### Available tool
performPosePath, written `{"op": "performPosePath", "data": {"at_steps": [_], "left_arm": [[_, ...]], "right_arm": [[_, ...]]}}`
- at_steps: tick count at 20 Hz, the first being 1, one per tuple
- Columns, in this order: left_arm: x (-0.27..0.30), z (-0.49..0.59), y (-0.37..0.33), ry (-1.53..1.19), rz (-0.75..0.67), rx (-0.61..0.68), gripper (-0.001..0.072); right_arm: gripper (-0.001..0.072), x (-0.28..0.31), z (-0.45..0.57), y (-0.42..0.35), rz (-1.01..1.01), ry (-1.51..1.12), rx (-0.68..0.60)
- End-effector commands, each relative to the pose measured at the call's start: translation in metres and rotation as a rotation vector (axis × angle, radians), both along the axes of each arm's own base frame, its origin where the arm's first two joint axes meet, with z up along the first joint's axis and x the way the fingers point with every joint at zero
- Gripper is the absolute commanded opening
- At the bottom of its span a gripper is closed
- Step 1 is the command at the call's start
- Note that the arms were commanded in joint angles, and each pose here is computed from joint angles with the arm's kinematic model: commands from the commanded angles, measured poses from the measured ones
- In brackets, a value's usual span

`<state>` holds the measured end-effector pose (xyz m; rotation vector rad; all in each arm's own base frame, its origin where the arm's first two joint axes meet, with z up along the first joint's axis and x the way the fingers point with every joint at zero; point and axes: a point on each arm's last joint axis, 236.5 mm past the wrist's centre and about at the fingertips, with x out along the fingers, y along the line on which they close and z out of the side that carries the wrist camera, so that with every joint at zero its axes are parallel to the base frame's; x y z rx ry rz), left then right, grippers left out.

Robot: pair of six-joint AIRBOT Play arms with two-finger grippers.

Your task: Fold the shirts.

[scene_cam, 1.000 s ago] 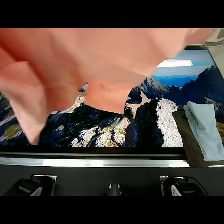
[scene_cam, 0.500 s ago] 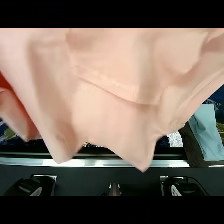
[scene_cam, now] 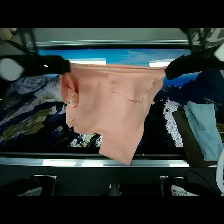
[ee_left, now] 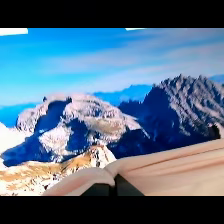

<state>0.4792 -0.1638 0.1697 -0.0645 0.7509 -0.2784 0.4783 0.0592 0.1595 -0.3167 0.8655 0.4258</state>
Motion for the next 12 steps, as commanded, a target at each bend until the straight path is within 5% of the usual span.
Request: {"op": "performPosePath", "data": {"at_steps": [1,6,7,8,9,10,11,12], "left_arm": [[0.015,-0.115,-0.032,0.252,-0.01,-0.067,0.0027],[-0.004,-0.184,-0.065,0.486,-0.02,-0.176,0.0028],[-0.008,-0.19,-0.062,0.516,-0.019,-0.173,0.0076],[-0.012,-0.19,-0.055,0.543,-0.014,-0.166,0.0291],[-0.016,-0.188,-0.04,0.584,-0.003,-0.16,0.0546],[-0.022,-0.183,-0.021,0.636,0.012,-0.153,0.06],[-0.031,-0.178,0.002,0.69,0.014,-0.139,0.0593],[-0.039,-0.173,0.024,0.719,0.005,-0.12,0.0591]], "right_arm": [[0.0022,0.02,-0.088,0.007,-0.095,0.212,0.085],[0.0022,0.025,-0.126,0.038,-0.094,0.316,0.229],[0.003,0.036,-0.123,0.038,-0.106,0.275,0.243],[0.0154,0.04,-0.118,0.035,-0.115,0.251,0.25],[0.0394,0.041,-0.11,0.027,-0.125,0.231,0.25],[0.0588,0.038,-0.103,0.015,-0.107,0.214,0.22],[0.0632,0.031,-0.098,-0.002,-0.07,0.208,0.158],[0.0597,0.017,-0.099,-0.025,-0.05,0.234,0.076]]}}
